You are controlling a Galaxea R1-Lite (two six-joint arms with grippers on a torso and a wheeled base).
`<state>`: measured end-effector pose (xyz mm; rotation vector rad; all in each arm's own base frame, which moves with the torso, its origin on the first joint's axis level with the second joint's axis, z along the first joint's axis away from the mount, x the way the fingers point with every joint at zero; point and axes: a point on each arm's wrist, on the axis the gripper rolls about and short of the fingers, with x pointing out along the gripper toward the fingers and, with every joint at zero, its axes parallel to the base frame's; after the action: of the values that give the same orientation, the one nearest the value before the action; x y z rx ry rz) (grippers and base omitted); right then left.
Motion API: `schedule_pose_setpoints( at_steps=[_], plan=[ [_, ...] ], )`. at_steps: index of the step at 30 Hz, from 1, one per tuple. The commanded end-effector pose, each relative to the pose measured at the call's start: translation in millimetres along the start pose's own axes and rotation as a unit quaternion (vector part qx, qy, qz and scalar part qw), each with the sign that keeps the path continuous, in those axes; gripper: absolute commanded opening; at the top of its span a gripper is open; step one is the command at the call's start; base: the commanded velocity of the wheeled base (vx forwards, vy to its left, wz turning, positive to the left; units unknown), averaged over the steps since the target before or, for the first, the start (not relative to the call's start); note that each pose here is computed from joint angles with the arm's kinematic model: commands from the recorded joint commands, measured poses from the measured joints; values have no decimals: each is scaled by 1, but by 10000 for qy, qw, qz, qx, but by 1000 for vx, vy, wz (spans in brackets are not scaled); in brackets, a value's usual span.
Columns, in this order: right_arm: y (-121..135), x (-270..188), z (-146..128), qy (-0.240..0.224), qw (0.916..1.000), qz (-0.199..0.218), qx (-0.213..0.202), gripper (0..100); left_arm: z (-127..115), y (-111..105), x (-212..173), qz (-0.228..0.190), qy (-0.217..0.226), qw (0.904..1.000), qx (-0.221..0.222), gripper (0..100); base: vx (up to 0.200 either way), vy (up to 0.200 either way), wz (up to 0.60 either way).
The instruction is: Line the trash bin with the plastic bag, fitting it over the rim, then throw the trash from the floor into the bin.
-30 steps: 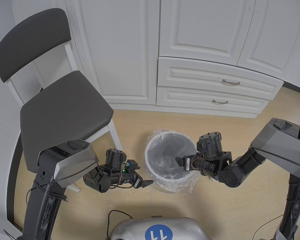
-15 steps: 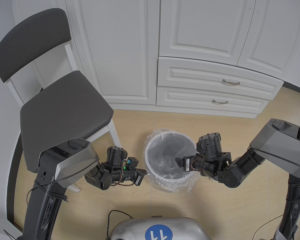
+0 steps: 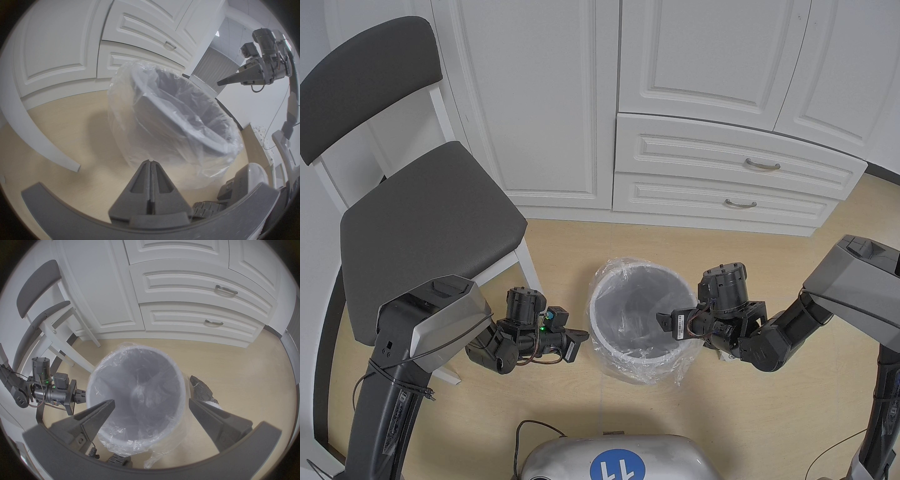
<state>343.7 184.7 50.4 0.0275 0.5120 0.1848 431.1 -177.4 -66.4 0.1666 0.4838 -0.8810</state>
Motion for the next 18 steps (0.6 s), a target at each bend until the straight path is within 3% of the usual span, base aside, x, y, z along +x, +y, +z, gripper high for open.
schedule_pose_setpoints(
  at_steps=[1,2,3,4,18],
  plan=[
    [-1,-1,0,4,10000,-8,2,100,-4,0,-1,-110,28,9999,-30,0,0,0,0],
    [0,1,-3,42,10000,-3,-23,100,-10,-3,-6,-435,57,9990,-73,0,0,0,0],
    [0,1,-3,42,10000,-3,-23,100,-10,-5,-7,-460,67,9989,-85,0,0,0,0],
    [1,1,-3,42,10000,4,-27,100,-10,-5,-7,-459,69,9989,-74,100,0,0,0],
    [1,3,-7,115,9999,-6,-50,100,4,-15,14,-614,-105,9973,385,100,0,0,0]
  ],
)
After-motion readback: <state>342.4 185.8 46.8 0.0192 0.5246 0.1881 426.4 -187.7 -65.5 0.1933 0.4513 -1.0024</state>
